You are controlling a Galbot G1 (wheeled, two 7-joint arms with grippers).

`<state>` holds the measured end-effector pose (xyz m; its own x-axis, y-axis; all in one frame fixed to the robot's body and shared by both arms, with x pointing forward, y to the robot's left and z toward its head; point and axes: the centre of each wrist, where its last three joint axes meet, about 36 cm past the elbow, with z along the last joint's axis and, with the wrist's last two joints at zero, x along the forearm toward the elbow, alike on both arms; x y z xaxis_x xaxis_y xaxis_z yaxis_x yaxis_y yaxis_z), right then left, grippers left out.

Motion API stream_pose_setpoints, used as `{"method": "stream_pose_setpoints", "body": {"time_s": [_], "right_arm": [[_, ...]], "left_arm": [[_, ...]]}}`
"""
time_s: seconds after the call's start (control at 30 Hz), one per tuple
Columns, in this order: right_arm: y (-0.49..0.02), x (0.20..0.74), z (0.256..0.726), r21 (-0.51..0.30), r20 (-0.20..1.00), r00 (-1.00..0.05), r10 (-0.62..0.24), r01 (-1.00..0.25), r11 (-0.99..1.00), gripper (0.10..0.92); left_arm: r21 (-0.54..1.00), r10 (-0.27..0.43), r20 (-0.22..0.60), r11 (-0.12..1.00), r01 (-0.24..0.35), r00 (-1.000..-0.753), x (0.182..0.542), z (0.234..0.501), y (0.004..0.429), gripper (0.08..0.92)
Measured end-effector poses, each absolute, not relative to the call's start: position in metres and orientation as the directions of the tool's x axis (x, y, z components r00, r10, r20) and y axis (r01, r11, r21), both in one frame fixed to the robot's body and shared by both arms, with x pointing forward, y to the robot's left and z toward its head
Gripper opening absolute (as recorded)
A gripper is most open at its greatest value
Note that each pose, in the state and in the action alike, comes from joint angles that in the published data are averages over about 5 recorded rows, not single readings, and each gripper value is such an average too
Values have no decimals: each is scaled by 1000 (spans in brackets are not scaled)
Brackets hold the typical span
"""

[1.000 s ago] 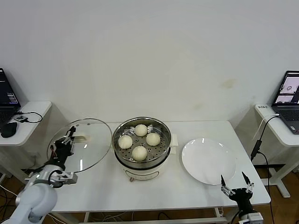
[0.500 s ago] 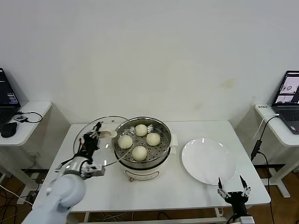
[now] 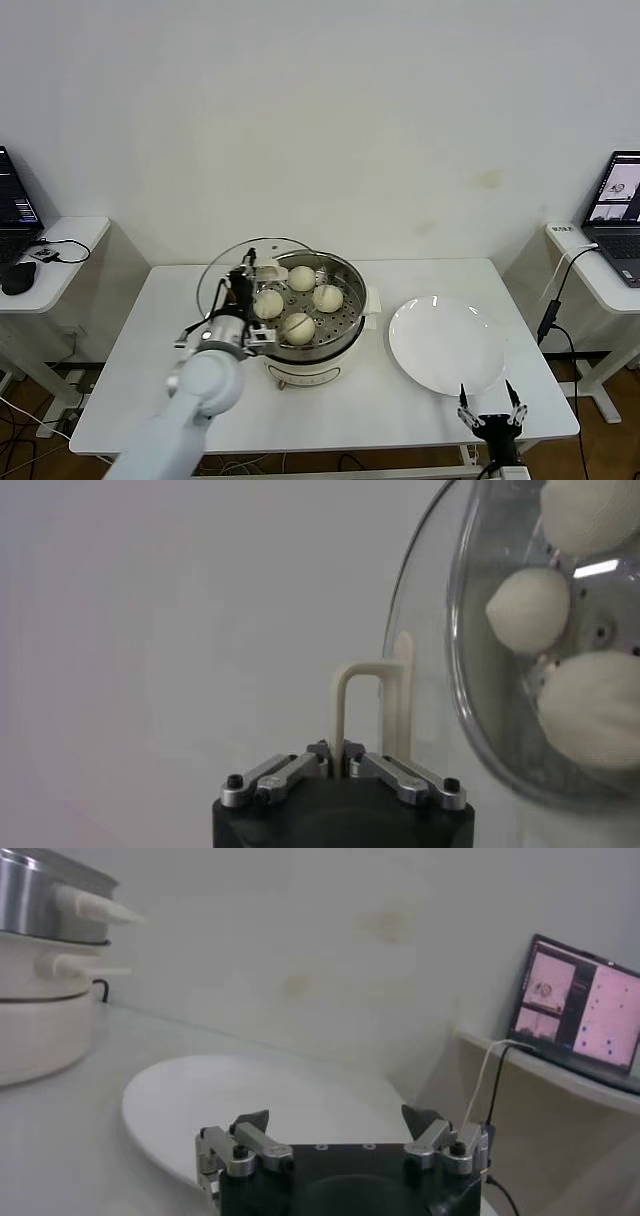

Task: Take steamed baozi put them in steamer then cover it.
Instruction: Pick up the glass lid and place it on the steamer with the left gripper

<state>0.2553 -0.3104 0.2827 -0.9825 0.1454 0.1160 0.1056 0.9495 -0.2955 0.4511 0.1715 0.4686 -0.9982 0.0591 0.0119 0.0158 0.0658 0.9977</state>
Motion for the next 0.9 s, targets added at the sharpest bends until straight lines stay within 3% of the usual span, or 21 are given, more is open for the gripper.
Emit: {"method": "stream_pose_setpoints", "body": {"time_s": [0.47,0.9], "right_arm": [[-307,249,273,-298,126,-982,141,98,949,823],[-303,244,267,-299,140,-982,127,81,951,823]], "left_arm": [[998,81,23,51,27,-996,457,456,100,143],[999,69,42,32,44,-997,459,447,90,143]]}}
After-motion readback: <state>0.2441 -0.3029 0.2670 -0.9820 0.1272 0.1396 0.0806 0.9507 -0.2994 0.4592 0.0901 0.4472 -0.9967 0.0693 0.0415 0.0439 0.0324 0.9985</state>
